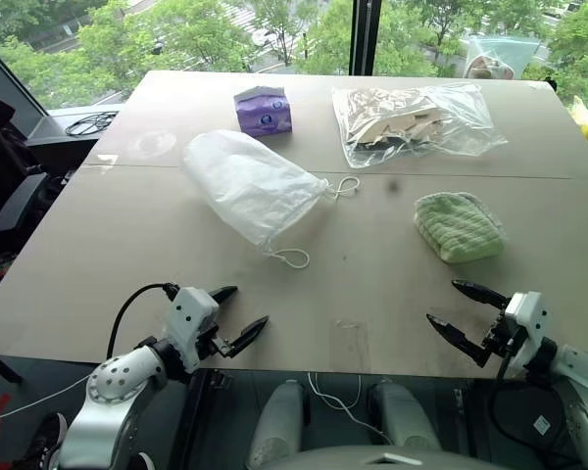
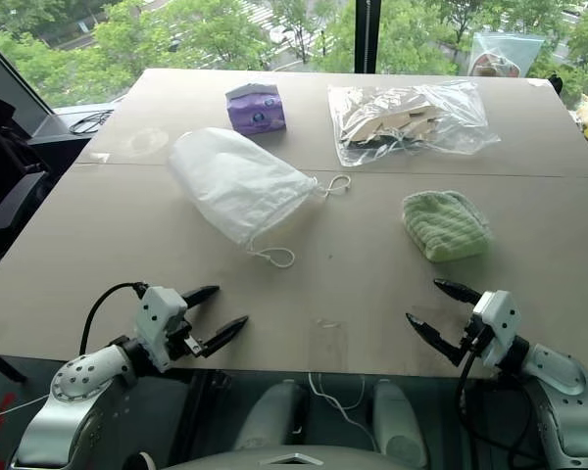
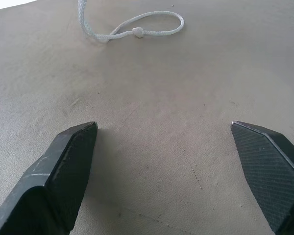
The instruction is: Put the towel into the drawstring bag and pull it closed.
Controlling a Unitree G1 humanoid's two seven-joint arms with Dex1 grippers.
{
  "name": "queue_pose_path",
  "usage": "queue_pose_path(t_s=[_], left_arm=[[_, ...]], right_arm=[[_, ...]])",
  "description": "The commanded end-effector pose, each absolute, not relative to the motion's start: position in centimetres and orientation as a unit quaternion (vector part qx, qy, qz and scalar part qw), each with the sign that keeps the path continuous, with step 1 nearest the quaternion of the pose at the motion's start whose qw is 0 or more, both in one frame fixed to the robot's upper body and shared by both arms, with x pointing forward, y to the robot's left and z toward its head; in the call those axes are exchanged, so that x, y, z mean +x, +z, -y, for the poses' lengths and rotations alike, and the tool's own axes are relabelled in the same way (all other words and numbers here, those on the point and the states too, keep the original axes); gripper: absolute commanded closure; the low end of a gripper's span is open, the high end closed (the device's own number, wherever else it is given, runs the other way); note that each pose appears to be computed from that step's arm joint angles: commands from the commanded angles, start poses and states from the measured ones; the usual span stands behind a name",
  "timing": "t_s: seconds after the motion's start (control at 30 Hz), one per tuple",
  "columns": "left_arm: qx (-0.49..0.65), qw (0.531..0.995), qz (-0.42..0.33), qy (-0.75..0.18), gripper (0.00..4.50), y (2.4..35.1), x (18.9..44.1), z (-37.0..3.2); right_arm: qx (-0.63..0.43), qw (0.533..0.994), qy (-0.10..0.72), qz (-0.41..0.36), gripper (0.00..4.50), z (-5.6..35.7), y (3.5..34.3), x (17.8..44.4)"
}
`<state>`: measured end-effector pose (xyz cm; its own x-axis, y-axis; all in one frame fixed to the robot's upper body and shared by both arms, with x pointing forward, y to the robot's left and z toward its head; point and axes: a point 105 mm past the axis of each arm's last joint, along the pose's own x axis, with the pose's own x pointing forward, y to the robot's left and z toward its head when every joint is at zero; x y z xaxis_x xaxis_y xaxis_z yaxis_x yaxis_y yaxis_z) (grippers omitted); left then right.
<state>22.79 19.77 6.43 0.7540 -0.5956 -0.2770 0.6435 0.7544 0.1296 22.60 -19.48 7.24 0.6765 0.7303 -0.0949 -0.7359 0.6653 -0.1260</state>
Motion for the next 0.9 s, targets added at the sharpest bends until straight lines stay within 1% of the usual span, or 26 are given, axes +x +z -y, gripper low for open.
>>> queue_pose_path(t_s=[0.03, 0.13, 0.27, 0.4, 0.57, 0.7, 0.8, 0.9], left_arm=[[0.111, 0.922, -0.093, -0.358, 0.0, 6.7, 23.0, -19.0], [0.103, 0.918, -0.069, -0.376, 0.0, 7.3, 23.4, -18.3], [0.107, 0.914, -0.068, -0.386, 0.0, 7.2, 23.1, -18.1], [0.107, 0.916, -0.061, -0.382, 0.0, 7.4, 23.4, -18.1], [0.101, 0.914, -0.046, -0.39, 0.0, 7.9, 23.7, -17.1], [0.095, 0.913, -0.003, -0.398, 0.0, 9.8, 24.6, -15.1], [0.067, 0.919, 0.037, -0.387, 0.0, 11.9, 25.9, -13.0], [0.07, 0.923, 0.062, -0.372, 0.0, 13.2, 26.9, -11.3]], right_arm=[[-0.095, 0.916, 0.391, 0.006, 0.1, 20.0, 8.1, 22.6], [-0.093, 0.919, 0.383, 0.004, 0.1, 20.2, 7.9, 22.3], [-0.093, 0.919, 0.383, 0.006, 0.1, 20.2, 7.8, 22.1], [-0.093, 0.919, 0.382, 0.008, 0.1, 20.2, 7.8, 22.0], [-0.093, 0.92, 0.381, 0.016, 0.1, 20.0, 8.0, 22.4], [-0.088, 0.914, 0.395, 0.042, 0.1, 19.3, 9.5, 22.9], [-0.073, 0.905, 0.414, 0.073, 0.1, 18.1, 11.3, 23.2], [-0.058, 0.895, 0.431, 0.096, 0.1, 17.0, 13.1, 23.4]])
